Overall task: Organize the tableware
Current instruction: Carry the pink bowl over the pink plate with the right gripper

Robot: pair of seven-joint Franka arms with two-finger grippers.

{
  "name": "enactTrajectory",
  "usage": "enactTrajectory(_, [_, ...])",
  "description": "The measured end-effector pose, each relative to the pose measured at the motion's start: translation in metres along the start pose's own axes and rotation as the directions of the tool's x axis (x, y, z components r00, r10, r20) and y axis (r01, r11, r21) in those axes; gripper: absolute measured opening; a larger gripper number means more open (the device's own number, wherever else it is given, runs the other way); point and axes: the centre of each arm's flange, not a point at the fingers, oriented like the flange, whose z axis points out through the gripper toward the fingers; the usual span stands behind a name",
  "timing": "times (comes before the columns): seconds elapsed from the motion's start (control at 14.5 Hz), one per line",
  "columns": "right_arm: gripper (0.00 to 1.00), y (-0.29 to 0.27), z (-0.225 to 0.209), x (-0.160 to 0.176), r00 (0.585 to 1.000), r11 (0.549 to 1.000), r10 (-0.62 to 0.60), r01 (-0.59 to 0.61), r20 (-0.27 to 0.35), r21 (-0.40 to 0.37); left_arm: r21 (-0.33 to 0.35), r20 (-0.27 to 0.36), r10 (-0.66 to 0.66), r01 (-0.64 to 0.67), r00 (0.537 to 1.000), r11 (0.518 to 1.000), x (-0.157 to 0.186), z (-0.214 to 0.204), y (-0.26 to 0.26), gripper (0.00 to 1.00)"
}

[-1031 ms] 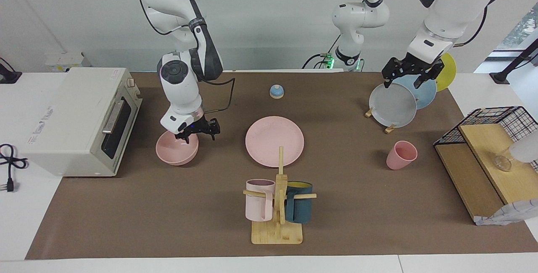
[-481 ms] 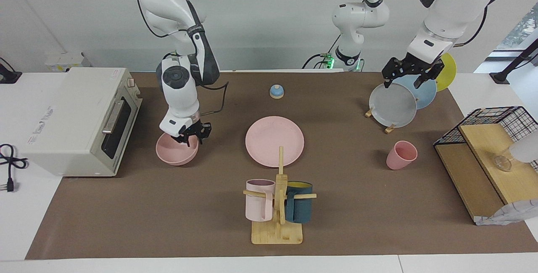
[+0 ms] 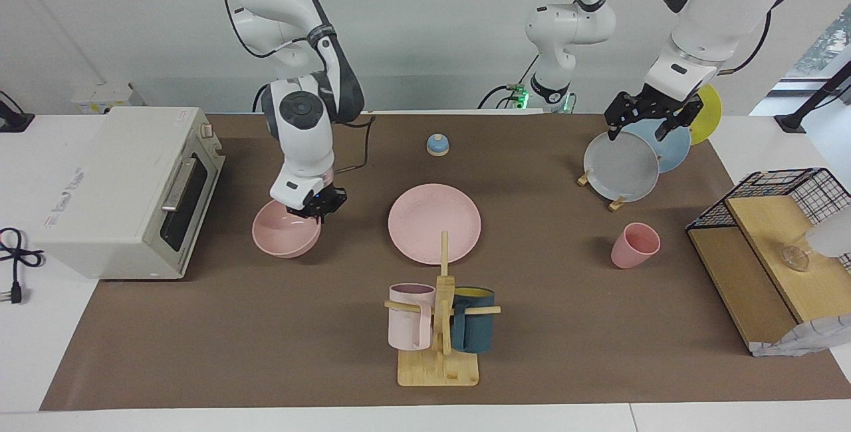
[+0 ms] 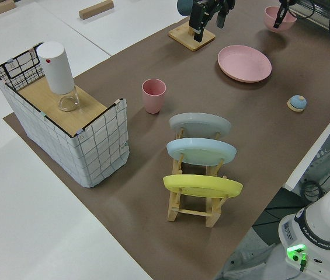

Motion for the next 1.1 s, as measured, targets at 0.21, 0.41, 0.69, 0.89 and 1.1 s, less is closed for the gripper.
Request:
enactTrajectory(0.21, [0.04, -0.129, -0.066, 0.02, 0.994, 0.995, 0.095, -0.095, -0.047, 0.007, -0.004, -0.008, -0.011, 0.011, 1.0, 1.0, 0.017, 0.02, -0.006, 1.0])
enactTrajectory(0.41, [0.04, -0.273, -0.062, 0.025, 0.984, 0.986, 0.169, -0.168, -0.062, 0.023, -0.009, -0.003, -0.022, 0.022, 1.0, 1.0, 0.042, 0.055, -0.013, 1.0])
enactTrajectory(0.69, [0.04, -0.296, -0.03, 0.046, 0.978, 0.981, 0.191, -0.188, -0.084, 0.043, -0.015, 0.005, -0.035, 0.035, 0.999, 0.999, 0.072, 0.106, -0.021, 1.0])
enactTrajectory(0.89, [0.04, -0.276, -0.015, 0.056, 0.972, 0.976, 0.217, -0.212, -0.094, 0.057, -0.018, 0.013, -0.047, 0.048, 0.999, 0.999, 0.085, 0.136, -0.029, 1.0])
enactTrajectory(1.1, [0.04, -0.275, 0.009, 0.048, 0.974, 0.977, 0.21, -0.206, -0.083, 0.05, -0.02, 0.0, -0.066, 0.066, 0.998, 0.998, 0.089, 0.169, -0.04, 1.0])
